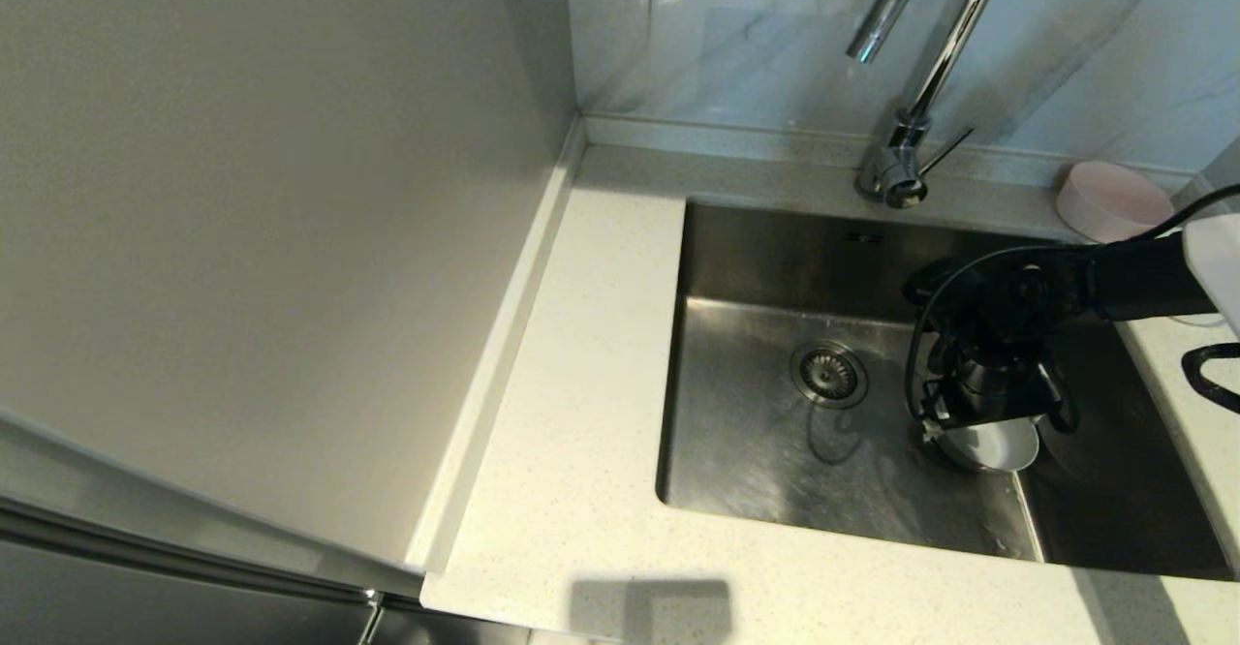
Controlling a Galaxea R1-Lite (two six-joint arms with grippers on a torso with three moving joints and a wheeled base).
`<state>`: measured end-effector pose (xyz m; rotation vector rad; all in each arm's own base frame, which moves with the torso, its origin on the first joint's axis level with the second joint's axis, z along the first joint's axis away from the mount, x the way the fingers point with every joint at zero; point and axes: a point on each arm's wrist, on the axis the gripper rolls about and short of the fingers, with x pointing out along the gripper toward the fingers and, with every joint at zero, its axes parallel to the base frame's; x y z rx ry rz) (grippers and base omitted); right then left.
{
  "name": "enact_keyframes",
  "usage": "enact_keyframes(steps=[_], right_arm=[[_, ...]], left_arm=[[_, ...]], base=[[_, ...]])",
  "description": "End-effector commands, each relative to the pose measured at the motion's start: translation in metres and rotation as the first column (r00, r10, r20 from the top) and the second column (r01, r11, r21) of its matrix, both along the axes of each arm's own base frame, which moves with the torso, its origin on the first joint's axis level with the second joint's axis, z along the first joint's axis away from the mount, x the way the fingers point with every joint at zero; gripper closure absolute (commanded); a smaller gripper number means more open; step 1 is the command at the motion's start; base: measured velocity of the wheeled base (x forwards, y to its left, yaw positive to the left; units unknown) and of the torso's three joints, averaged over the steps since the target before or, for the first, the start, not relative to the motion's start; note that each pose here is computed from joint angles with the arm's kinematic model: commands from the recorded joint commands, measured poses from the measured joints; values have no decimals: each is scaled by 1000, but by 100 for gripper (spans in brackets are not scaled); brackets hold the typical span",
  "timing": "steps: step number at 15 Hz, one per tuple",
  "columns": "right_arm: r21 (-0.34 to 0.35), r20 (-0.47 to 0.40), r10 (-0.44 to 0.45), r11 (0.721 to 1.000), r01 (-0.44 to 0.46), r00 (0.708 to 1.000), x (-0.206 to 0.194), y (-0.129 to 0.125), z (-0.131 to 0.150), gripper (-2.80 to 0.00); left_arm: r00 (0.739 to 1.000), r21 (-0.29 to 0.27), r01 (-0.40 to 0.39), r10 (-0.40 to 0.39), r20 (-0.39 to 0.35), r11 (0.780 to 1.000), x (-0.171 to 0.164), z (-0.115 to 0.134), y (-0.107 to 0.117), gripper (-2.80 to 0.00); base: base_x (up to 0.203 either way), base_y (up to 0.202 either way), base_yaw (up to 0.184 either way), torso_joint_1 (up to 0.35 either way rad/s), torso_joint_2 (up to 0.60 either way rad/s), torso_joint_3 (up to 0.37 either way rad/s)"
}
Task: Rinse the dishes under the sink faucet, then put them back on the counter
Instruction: Put a bowl back to the table from the sink
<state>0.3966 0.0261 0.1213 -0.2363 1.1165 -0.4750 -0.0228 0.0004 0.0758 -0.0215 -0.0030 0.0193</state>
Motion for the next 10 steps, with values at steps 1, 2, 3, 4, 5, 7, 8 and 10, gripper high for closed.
enact_keyframes(steps=[1, 2, 3, 4, 5, 7, 8, 10], right_arm=[[4, -36, 1, 1000, -1, 999, 9, 0, -17, -280], [20, -36, 5, 1000, -4, 999, 14, -1, -21, -280], [27, -30, 3, 1000, -3, 1000, 20, -2, -23, -280], [29, -22, -3, 1000, 4, 1000, 27, -5, -27, -280], [29, -20, -12, 999, 13, 1000, 34, -9, -32, -280], [28, -22, -31, 999, 32, 999, 44, -18, -42, -280], [26, -24, -41, 999, 42, 999, 48, -22, -48, -280], [23, -19, -60, 998, 61, 998, 57, -31, -56, -280]], left_arm=[[1000, 0, -1, 1, 3, 1000, 0, 0, 0, 0], [1000, 0, -1, 1, 3, 1000, 0, 0, 0, 0], [1000, 0, -1, 1, 3, 1000, 0, 0, 0, 0], [1000, 0, -1, 1, 3, 1000, 0, 0, 0, 0], [1000, 0, -1, 1, 3, 1000, 0, 0, 0, 0], [1000, 0, 0, 0, 3, 1000, 0, 0, 0, 0], [1000, 0, -1, 1, 3, 1000, 0, 0, 0, 0], [1000, 0, -1, 1, 3, 1000, 0, 0, 0, 0]], base=[[0, 0, 0, 0, 0, 0], [0, 0, 0, 0, 0, 0], [0, 0, 0, 0, 0, 0], [0, 0, 0, 0, 0, 0], [0, 0, 0, 0, 0, 0], [0, 0, 0, 0, 0, 0], [0, 0, 0, 0, 0, 0], [0, 0, 0, 0, 0, 0]])
